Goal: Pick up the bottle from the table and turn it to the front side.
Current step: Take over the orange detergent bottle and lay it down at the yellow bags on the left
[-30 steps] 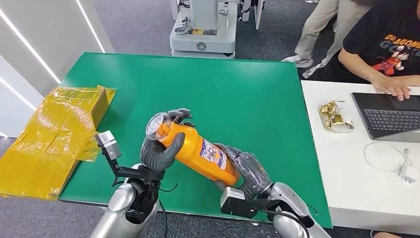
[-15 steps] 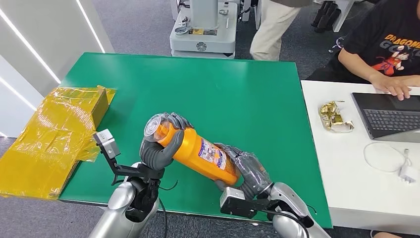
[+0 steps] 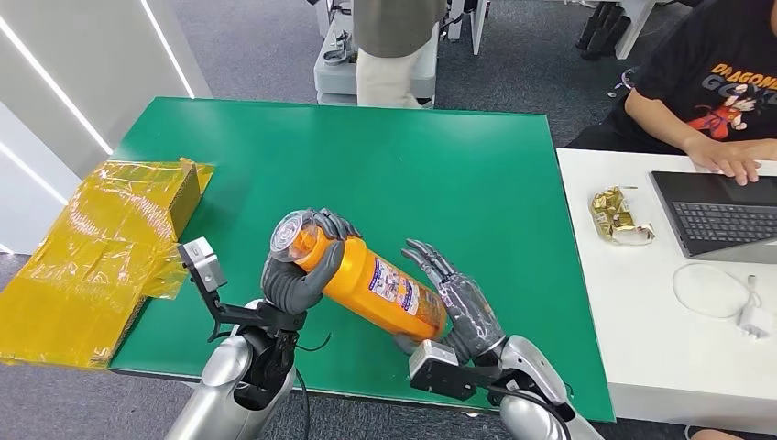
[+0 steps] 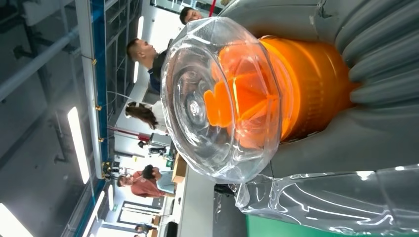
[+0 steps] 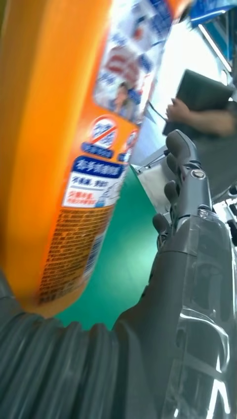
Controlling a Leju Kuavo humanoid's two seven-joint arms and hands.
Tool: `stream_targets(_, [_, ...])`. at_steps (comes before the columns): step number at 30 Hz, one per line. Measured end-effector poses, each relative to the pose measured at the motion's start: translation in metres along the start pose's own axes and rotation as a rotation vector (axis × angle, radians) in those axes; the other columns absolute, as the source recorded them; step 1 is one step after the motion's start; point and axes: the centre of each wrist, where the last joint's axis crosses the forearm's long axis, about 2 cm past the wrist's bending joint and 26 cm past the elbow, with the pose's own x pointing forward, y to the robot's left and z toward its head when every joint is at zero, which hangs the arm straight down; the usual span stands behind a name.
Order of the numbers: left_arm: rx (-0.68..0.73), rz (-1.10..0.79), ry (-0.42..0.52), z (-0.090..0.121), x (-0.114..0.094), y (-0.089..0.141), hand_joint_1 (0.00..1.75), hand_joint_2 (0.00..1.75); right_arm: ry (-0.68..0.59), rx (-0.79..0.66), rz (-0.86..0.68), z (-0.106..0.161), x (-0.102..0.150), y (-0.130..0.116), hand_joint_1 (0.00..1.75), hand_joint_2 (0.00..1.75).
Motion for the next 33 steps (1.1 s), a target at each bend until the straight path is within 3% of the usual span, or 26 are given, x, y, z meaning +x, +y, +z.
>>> stream_targets(9, [0.043, -0.008, 0.005, 0.001, 0.0, 0.001, 1.75, 1.75, -0.028, -0.205, -0.096, 0.005, 0.021, -0.001, 0.0, 1.75])
stream_targets(19, [0.086, -0.053, -0.005, 0.002, 0.004, -0.001, 1.75, 1.75, -0.151, -0.507, -0.266, 0.033, 0.062, -0.004, 0.0, 1.75])
stream_targets(33, [0.08, -0.168, -0.05, 0.0, 0.02, 0.0, 1.75, 1.75, -0.233, -0.718, -0.355, 0.058, 0.097, -0.012, 0.0, 1.75])
